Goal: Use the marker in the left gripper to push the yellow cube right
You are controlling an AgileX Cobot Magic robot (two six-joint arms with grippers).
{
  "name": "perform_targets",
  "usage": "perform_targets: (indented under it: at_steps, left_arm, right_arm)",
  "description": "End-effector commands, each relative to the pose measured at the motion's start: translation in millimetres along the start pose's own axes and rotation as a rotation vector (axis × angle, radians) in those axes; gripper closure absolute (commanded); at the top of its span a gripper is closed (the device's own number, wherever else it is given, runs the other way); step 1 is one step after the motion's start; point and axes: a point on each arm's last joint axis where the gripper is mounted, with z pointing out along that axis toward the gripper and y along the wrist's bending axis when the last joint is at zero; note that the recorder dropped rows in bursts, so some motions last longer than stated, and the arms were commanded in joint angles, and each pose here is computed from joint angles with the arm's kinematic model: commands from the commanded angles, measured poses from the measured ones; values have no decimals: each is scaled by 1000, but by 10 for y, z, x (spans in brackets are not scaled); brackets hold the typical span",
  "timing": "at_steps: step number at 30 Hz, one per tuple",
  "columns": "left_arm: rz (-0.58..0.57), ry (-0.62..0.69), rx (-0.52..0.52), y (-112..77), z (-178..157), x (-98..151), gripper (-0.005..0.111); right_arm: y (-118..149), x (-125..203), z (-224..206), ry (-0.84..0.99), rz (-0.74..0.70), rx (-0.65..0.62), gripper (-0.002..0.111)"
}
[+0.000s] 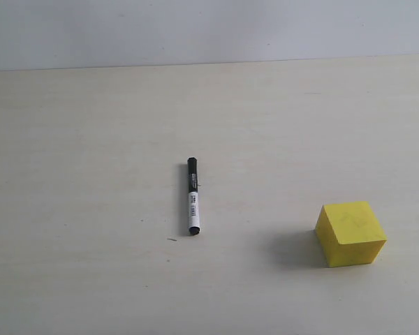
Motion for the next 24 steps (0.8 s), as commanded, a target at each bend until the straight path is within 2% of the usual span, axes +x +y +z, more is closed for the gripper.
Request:
perform_targets:
  at_steps: [1,5,11,19,24]
  left_arm:
    - [17,-72,-21,27,-136,73,107]
    - [51,-92,-33,64,-149,266,107]
    - [57,-192,-20,107,-75,527,107]
    - [97,-81,-36,172,70,914,107]
    - [96,-58,-38,183,88,978,107]
  right_arm:
    - [-3,9,0,-5,-2,5,108]
    - [-3,9,0,-5,-2,5,108]
    - [-3,9,0,-5,-2,5,108]
    - [-3,9,0,-5,-2,5,108]
    - [-3,9,0,-5,-2,5,108]
